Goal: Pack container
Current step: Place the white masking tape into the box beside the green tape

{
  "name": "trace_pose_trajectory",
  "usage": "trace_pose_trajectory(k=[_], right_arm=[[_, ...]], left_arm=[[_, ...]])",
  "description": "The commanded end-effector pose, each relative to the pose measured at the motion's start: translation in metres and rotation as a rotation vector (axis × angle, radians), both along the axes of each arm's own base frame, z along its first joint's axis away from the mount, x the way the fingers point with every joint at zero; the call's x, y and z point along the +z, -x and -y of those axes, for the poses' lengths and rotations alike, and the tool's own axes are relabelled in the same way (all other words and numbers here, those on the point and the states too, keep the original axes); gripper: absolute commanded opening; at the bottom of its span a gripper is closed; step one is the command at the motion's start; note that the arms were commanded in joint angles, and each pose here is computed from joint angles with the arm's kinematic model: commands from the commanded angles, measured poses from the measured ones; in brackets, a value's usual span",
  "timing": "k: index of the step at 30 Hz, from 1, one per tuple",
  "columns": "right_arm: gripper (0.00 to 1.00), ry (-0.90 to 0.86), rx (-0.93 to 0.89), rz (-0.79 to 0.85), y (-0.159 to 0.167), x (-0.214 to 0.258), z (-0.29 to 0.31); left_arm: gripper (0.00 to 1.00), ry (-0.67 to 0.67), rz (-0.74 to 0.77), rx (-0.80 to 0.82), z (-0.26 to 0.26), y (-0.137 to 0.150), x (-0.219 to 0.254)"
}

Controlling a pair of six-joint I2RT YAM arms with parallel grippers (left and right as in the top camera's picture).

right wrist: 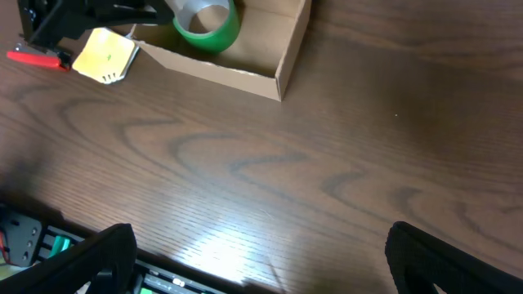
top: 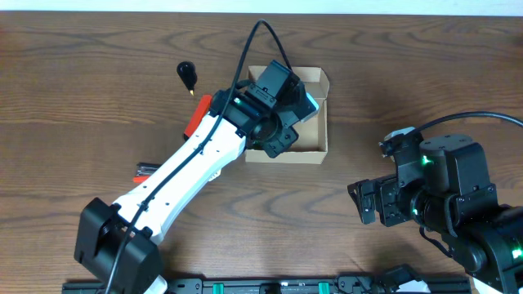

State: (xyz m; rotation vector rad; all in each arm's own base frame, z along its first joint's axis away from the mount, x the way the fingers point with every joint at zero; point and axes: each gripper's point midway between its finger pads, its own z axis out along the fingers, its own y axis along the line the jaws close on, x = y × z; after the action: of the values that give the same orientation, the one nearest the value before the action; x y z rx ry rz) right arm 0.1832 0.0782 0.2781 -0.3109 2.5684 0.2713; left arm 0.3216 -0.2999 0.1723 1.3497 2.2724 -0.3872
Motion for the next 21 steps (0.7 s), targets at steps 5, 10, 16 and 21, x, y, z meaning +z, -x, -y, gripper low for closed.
trace_pose_trajectory(k=[5, 10, 16, 21], right_arm=[[0.99, -0.001, 0.005, 0.003, 0.001, 0.0, 0.001], [0.99, -0.001, 0.005, 0.003, 0.001, 0.0, 0.001], [0.99, -0.001, 0.005, 0.003, 0.001, 0.0, 0.001], [0.99, -0.001, 0.005, 0.003, 0.001, 0.0, 0.001]], left_arm=[[0.06, -0.026, -0.088, 0.0, 0.009, -0.006, -0.043], [0.06, -0.074, -0.071, 0.04, 0.006, -0.02, -0.062], [0.06, -0.121, -0.056, 0.075, 0.002, -0.032, -0.081], [0.06, -0.119, -0.047, 0.077, 0.006, -0.038, -0.09]])
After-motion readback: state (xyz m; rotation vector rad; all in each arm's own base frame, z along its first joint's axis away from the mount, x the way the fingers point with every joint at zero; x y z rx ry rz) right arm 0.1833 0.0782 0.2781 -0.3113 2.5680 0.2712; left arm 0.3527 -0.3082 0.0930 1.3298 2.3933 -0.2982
